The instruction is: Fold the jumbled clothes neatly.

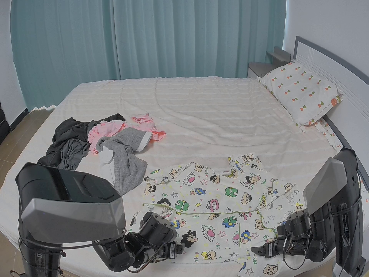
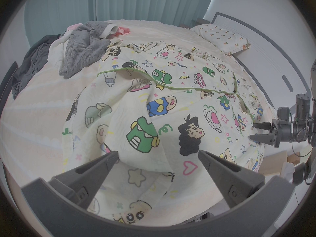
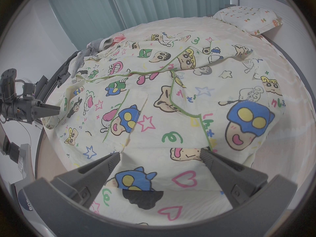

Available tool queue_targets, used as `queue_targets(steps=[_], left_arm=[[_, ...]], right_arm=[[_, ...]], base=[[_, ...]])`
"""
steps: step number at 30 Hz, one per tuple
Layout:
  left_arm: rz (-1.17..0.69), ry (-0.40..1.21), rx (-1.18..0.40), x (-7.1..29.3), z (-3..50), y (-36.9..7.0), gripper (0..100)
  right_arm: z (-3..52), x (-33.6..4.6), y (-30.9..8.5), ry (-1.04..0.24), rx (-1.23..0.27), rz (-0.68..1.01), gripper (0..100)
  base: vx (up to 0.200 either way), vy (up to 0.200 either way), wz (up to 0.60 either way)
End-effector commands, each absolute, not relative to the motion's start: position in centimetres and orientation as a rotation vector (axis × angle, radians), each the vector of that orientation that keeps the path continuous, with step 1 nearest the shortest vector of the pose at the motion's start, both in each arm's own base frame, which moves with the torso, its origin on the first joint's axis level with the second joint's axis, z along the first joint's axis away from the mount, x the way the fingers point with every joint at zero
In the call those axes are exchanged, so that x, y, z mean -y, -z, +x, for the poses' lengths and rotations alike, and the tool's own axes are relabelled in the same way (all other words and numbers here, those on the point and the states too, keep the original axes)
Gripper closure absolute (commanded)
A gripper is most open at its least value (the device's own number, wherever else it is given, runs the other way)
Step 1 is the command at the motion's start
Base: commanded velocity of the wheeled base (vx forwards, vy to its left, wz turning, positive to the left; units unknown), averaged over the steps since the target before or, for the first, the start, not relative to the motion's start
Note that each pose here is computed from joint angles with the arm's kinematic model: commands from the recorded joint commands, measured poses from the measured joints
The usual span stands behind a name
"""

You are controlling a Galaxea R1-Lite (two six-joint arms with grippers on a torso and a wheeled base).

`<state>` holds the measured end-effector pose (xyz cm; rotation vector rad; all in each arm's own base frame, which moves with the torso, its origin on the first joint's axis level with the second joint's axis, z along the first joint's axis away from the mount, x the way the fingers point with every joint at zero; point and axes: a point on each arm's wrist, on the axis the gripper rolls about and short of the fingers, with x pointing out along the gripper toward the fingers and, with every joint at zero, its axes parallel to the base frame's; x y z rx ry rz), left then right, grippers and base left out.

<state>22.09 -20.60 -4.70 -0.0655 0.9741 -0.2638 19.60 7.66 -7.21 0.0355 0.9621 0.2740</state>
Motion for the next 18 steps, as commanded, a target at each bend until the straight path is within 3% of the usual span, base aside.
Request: queue_targets(steps=[1, 18], left_arm=[[-0.049, 0.249, -0.981, 20.59, 21.96, 5.23, 100], [-0.059, 0.164, -0.945, 20.55, 21.47, 5.26, 100]], right_arm=[[19.66, -7.7, 7.11, -0.277, -0.951, 0.038, 0], [19.55, -7.66, 7.13, -0.274, -0.957, 0.036, 0]], base=[[0.0, 0.0, 0.0], [0.0, 0.0, 0.0]])
